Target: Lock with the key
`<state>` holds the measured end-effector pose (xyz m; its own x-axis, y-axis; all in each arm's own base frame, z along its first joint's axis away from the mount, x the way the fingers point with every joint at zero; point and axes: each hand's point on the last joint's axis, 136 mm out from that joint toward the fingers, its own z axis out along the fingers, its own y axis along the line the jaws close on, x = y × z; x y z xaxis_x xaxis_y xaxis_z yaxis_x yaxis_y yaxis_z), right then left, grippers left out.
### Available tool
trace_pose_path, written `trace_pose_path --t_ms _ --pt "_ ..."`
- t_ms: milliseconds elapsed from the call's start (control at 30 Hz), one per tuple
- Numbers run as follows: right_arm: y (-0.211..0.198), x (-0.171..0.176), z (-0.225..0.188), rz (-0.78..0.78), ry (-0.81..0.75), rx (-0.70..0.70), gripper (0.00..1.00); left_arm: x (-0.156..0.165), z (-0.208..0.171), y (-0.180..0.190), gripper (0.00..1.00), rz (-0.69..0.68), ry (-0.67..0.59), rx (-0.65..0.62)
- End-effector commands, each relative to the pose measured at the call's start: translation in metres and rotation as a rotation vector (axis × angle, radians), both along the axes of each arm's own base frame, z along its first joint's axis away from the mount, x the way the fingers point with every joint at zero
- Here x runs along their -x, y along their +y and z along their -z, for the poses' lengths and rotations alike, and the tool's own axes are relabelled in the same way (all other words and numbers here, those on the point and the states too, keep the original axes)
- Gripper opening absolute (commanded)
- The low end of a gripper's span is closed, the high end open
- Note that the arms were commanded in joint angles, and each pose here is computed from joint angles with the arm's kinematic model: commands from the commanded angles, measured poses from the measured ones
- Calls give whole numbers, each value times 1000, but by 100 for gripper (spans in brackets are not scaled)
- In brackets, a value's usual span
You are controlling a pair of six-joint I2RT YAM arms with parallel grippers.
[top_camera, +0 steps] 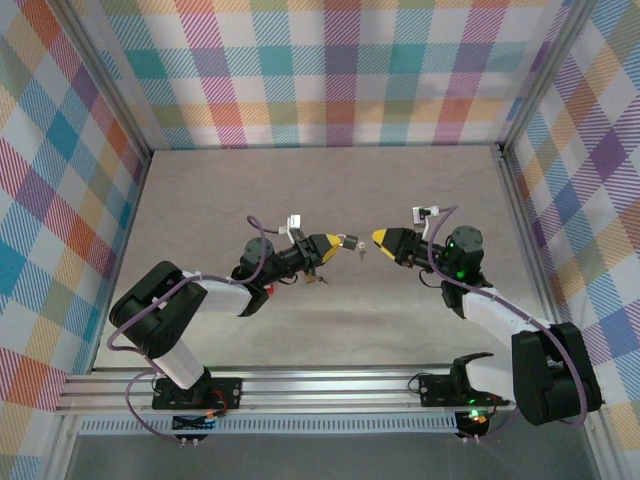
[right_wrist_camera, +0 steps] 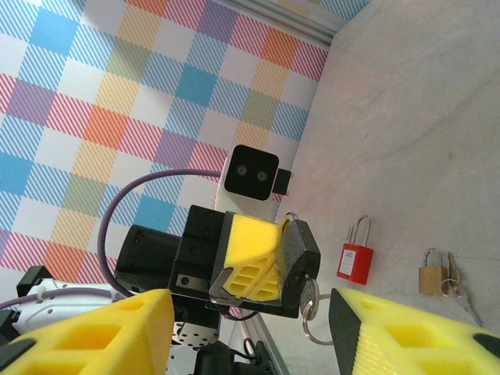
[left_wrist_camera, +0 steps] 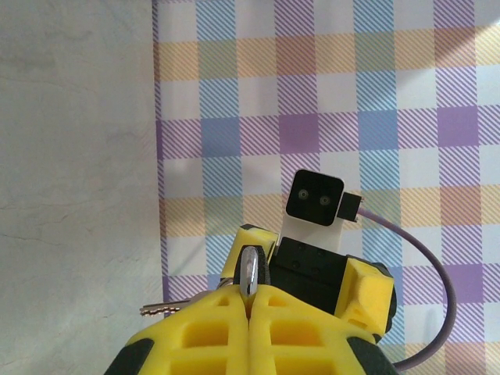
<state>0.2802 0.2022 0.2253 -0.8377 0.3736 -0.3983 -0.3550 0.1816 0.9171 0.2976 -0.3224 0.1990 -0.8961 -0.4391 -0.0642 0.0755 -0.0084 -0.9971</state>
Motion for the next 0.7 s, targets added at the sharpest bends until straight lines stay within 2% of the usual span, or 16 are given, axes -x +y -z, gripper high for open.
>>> trace_pose_path --t_ms 0,233,500,667 --pt "-3 -2 1 17 -44 22 55 5 -30 -4 0 24 -86 78" --pt "-4 -3 8 23 -36 44 55 8 -31 -12 0 42 -89 82" --pt "-2 -4 19 9 -5 43 43 10 -40 -17 0 50 -109 96" --pt "0 -5 24 -4 16 32 41 13 -46 -21 0 61 -125 104"
